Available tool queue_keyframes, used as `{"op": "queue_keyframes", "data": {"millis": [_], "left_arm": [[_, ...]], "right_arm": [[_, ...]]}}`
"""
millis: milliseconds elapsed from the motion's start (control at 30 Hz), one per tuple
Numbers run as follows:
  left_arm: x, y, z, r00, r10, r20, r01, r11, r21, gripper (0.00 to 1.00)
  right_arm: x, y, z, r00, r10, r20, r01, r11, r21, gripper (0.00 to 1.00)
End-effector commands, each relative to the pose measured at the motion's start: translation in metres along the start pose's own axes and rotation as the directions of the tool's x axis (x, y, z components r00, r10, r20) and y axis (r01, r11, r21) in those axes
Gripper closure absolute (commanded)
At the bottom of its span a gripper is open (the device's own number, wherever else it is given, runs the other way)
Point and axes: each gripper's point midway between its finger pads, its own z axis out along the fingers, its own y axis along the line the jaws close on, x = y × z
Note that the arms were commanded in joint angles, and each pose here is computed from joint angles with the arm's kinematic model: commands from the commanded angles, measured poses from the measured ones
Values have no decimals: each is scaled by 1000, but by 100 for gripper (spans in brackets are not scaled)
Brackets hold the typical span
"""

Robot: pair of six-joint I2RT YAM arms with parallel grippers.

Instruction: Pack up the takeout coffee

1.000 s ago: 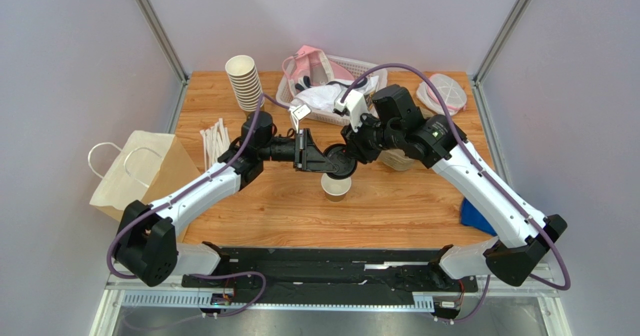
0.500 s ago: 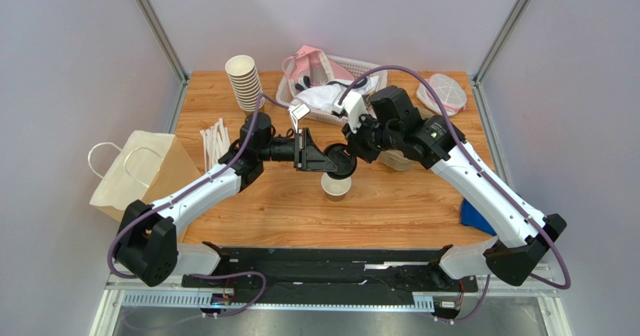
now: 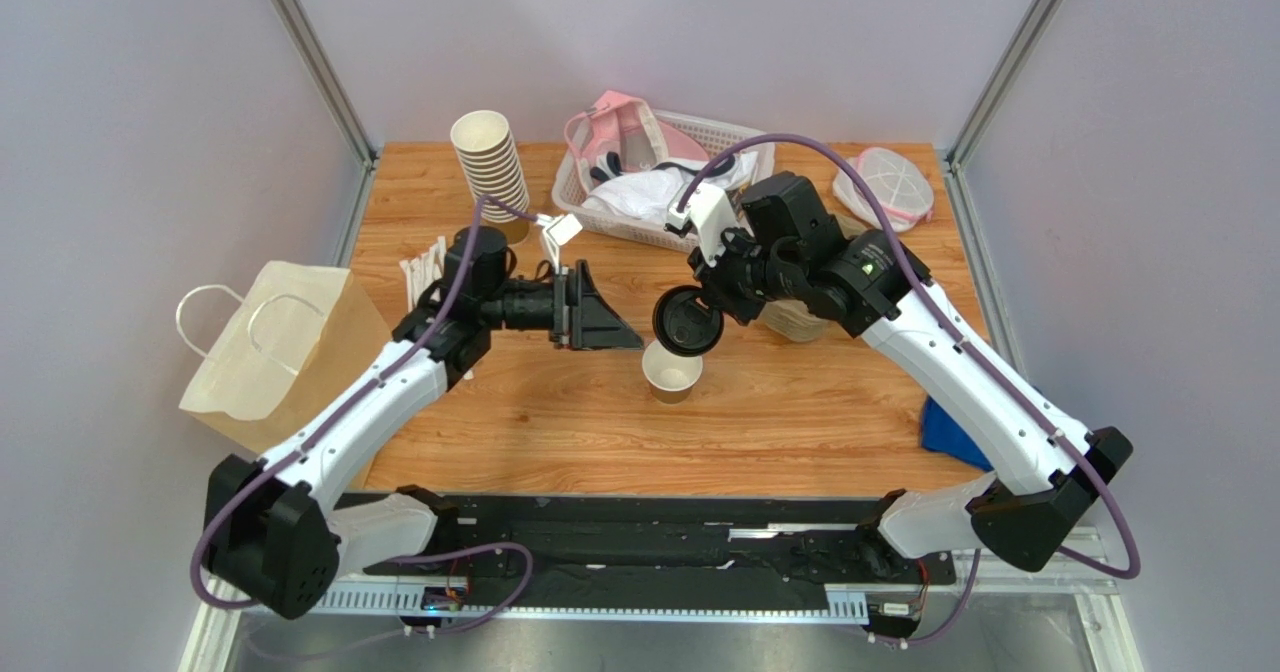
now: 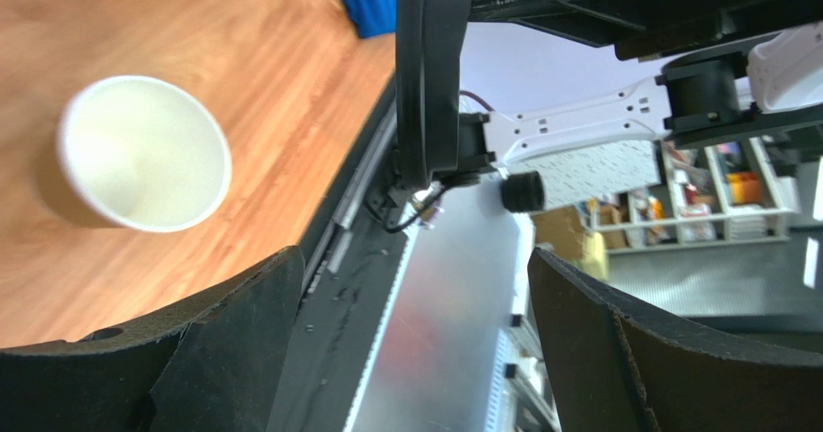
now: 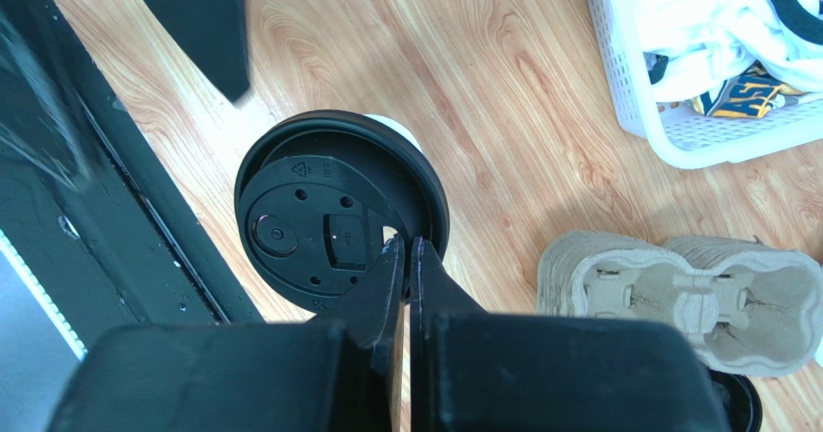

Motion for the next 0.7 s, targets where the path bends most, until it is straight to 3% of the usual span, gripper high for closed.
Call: {"op": "queue_keyframes", "data": {"millis": [0,167,233,267,300,400,667], "left_arm": [[0,-7,-33,992,123,9,-122,991,-55,4],[-47,-7,-64,972,209,110,-186,964,-189,3],[-56,16,-69,978,195,74,-164,938,-305,2],[-77,4,-76,965,251,77,-211,917,-338,2],[-72,21,-75,983,184,21,-163,914,-373,2],[-90,20,-79,976,218,4,-201,905,-374,1],[-100,25,-76,952,292,92,-238,895,-376,1]], "right_arm": [[0,-2,4,999,-31,-10,31,1000,-5,100],[9,5,30,996,-26,-88,21,998,-66,100],[14,6,39,992,-30,-125,20,997,-80,100],[16,5,48,989,-33,-145,21,996,-86,100],[18,4,51,987,-38,-159,24,996,-87,100],[29,2,67,976,-59,-211,38,994,-102,100],[48,3,98,952,-77,-295,33,988,-151,100]]}}
